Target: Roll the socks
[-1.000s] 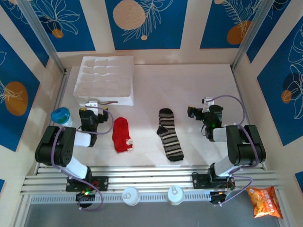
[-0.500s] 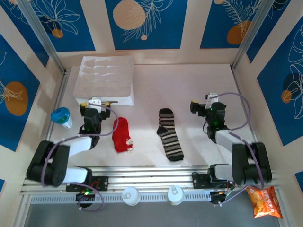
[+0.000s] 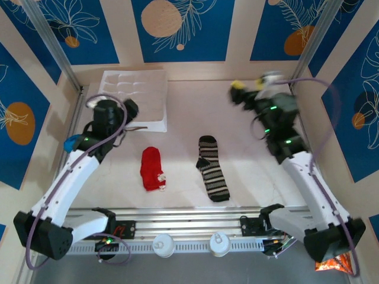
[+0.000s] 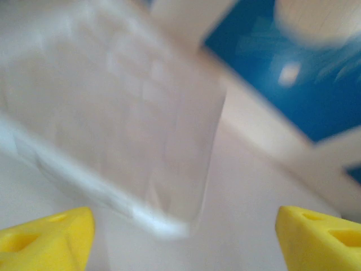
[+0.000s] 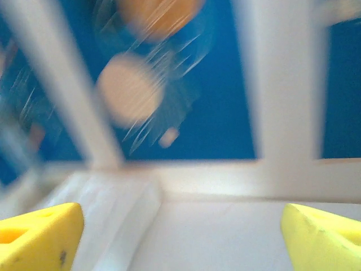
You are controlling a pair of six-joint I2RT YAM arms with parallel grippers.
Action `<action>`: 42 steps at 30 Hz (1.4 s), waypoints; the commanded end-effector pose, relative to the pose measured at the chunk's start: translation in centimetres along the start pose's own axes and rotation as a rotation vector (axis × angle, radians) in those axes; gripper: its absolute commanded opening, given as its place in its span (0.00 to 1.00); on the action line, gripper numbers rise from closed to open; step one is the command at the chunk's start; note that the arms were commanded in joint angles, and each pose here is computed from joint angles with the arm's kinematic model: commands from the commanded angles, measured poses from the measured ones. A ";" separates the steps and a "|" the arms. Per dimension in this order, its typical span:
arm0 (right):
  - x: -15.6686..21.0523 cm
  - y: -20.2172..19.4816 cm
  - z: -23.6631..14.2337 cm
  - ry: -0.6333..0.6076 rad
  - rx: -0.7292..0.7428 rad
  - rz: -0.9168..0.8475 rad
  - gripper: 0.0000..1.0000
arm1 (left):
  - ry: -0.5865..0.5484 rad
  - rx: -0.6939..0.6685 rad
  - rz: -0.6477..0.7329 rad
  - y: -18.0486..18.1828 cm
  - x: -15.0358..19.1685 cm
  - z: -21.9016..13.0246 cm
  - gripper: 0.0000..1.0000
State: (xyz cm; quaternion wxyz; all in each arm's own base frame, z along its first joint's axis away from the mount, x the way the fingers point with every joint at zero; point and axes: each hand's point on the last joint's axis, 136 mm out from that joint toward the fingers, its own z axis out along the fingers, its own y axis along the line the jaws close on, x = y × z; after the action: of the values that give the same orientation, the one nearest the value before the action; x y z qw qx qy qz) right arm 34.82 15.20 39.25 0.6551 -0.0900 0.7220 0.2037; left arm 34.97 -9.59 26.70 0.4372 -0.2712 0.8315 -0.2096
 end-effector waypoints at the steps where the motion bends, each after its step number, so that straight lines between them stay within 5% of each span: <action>1: 11.6 11.1 -2.3 0.255 -0.435 -0.378 0.83 | 0.520 -0.225 -0.074 6.4 12.7 -2.3 0.64; 5: 23.2 20.3 -9.4 0.395 -0.851 -0.659 0.79 | 0.675 -0.301 -0.072 10.4 17.8 -2.9 0.25; 12: 32.5 23.2 -10.7 0.507 -1.002 -0.833 0.76 | 0.767 -0.341 -0.045 12.1 21.0 0.2 0.16; 19: 35.5 24.6 -7.2 0.512 -0.998 -0.861 0.71 | 0.745 -0.379 0.079 12.1 20.3 3.2 0.11; 26: 37.3 24.9 -5.1 0.555 -0.976 -0.844 0.65 | 0.850 -0.343 0.189 12.3 24.0 5.6 0.08; 42: 41.4 22.5 -3.0 0.667 -0.872 -0.899 0.45 | 0.901 -0.260 0.217 10.7 27.1 6.2 0.04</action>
State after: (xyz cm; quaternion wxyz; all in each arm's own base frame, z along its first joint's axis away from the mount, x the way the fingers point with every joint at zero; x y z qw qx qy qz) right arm 16.60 39.38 2.28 0.3065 -0.7003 0.6242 0.1613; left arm 25.96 -19.46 1.89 0.0419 -0.1318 0.9758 -0.1695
